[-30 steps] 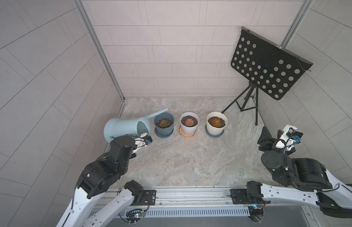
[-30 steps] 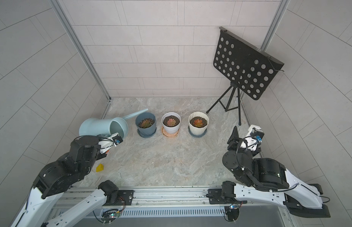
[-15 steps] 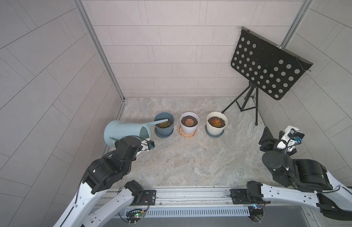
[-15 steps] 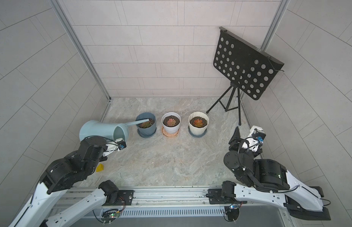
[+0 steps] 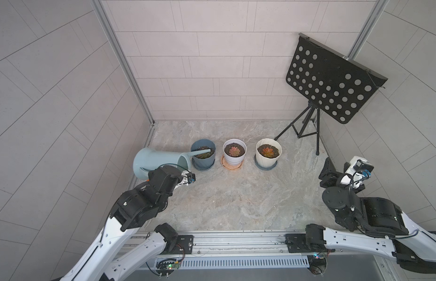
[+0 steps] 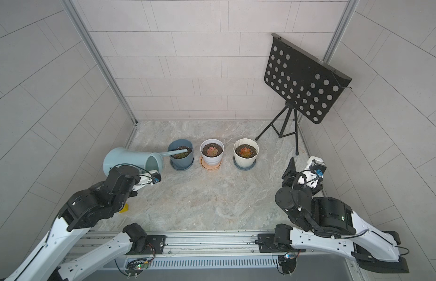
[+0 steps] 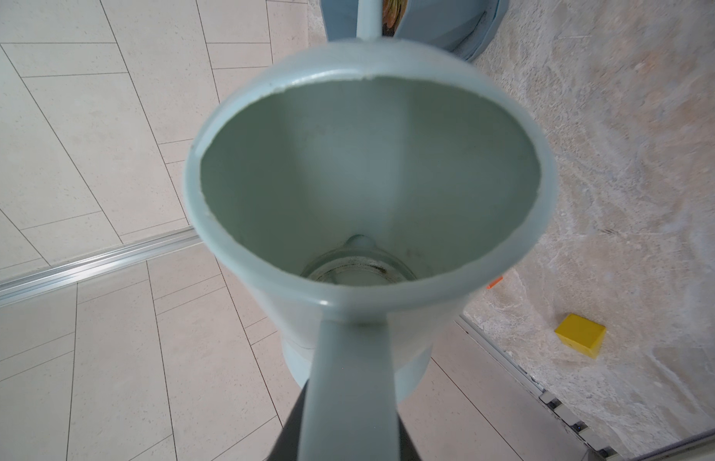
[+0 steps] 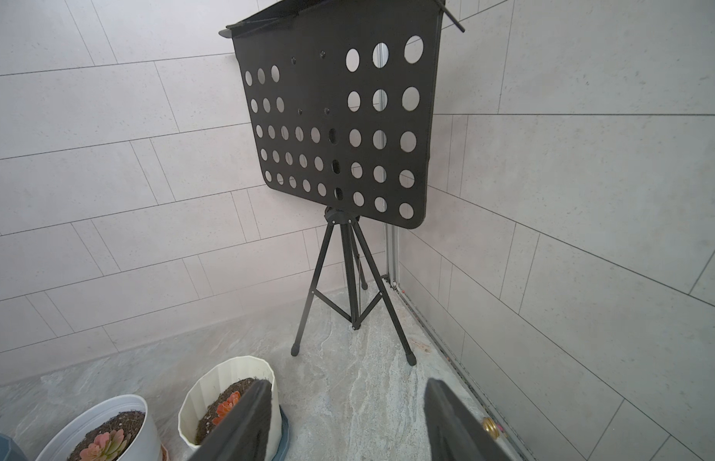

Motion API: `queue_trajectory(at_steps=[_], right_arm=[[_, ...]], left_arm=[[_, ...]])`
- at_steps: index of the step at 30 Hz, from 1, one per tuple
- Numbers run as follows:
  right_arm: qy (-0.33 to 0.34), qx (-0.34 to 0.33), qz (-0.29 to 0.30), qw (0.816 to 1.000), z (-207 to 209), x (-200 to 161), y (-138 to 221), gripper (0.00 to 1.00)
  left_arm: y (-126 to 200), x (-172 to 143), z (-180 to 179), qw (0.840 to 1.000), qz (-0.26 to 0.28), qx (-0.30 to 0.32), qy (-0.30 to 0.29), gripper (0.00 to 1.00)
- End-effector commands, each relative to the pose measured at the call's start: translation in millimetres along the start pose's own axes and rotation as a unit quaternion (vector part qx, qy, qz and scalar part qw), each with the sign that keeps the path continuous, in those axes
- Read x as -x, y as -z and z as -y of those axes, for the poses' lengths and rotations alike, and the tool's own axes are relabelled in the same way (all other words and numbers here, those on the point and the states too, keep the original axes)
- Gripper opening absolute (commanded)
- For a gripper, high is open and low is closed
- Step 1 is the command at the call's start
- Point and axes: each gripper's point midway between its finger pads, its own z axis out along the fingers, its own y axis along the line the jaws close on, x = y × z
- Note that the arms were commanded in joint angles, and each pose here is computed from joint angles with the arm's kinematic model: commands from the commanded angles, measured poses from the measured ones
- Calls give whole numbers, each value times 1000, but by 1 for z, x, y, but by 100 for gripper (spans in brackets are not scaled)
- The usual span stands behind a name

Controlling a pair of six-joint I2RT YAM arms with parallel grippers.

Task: Water the succulent around the soil edge
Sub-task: Water the soil of the potted plant with water.

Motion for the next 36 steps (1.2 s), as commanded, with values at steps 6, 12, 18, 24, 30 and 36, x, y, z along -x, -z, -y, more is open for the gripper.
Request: queue_trajectory(at_steps=[6, 12, 18, 24, 30, 36], right_arm=[[2, -8, 6, 1000, 8, -1, 0, 64], [0, -9, 5, 1000, 8, -2, 0, 64], [0, -10, 6, 1000, 9, -2, 0, 64], [-1, -13, 7, 1000, 10, -2, 0, 64], [0, -15, 7, 1000, 11, -3, -1, 65], [2, -18, 8, 1000, 12, -3, -1, 65]], left_arm=[[7, 5, -29, 999, 2, 45, 27, 0], [7, 7, -35, 998, 0, 52, 31, 0], [0, 15, -38, 998, -9, 50, 20, 0], [-6, 20, -40, 998, -15, 51, 12, 0], [-7, 23, -43, 998, -16, 55, 10, 0], [-9, 23, -45, 998, -23, 60, 6, 0]])
